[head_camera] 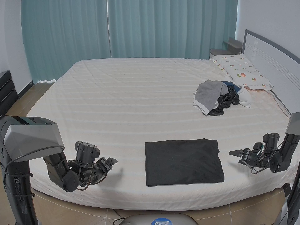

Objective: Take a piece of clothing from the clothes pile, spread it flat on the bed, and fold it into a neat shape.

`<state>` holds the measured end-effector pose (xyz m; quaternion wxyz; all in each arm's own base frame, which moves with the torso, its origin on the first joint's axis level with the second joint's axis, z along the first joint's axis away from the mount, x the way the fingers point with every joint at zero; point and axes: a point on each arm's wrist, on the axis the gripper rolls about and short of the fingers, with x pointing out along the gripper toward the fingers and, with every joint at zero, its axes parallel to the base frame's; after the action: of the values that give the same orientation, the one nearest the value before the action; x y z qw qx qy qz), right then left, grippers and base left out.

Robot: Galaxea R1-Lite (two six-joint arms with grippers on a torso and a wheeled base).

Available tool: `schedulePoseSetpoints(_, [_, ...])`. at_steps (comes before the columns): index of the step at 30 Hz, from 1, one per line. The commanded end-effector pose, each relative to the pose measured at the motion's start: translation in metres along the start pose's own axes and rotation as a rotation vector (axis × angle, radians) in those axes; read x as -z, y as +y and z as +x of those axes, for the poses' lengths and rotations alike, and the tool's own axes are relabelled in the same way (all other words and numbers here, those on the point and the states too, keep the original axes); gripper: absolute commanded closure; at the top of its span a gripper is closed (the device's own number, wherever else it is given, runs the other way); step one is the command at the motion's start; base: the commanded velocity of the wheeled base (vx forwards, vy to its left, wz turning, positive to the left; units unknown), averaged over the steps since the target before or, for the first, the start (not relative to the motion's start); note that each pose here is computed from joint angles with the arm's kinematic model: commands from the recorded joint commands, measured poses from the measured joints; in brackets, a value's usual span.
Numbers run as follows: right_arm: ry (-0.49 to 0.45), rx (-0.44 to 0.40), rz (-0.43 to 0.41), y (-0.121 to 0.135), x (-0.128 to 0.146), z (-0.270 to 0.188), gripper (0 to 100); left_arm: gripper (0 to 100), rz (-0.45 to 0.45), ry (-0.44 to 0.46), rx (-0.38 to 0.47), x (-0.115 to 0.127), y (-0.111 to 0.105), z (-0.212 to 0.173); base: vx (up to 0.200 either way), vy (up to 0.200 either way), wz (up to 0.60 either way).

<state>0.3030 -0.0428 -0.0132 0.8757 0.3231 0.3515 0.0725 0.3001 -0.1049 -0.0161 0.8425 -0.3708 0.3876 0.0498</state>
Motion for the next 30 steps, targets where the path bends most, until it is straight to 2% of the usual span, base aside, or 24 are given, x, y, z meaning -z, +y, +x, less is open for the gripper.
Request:
schedulePoseSetpoints(1, [-0.014,-0.006,0.014,0.0,-0.005,0.004,0,0,0.006,0.003,0.006,0.002,-0.002,0.001,0.0,-0.2,0.0])
schedulePoseSetpoints(10, [-0.009,-0.012,0.025,-0.001,-0.004,0.008,0,0,0.006,-0.008,0.017,0.0,-0.006,0.002,0.0,-0.2,0.0])
schedulePoseSetpoints(19, [-0.024,-0.016,0.073,-0.002,-0.009,0.012,0,0,0.019,-0.022,0.017,-0.002,-0.009,0.004,0.0,0.0,0.0])
schedulePoseSetpoints(27, [-0.017,-0.02,0.073,-0.001,-0.007,0.013,0,0,0.13,-0.051,0.031,-0.004,-0.018,0.036,0.0,0.0,0.0])
schedulePoseSetpoints(30, [-0.013,-0.019,0.074,-0.001,-0.006,0.014,0,0,0.175,-0.042,0.022,0.001,-0.012,0.049,0.0,0.0,0.0])
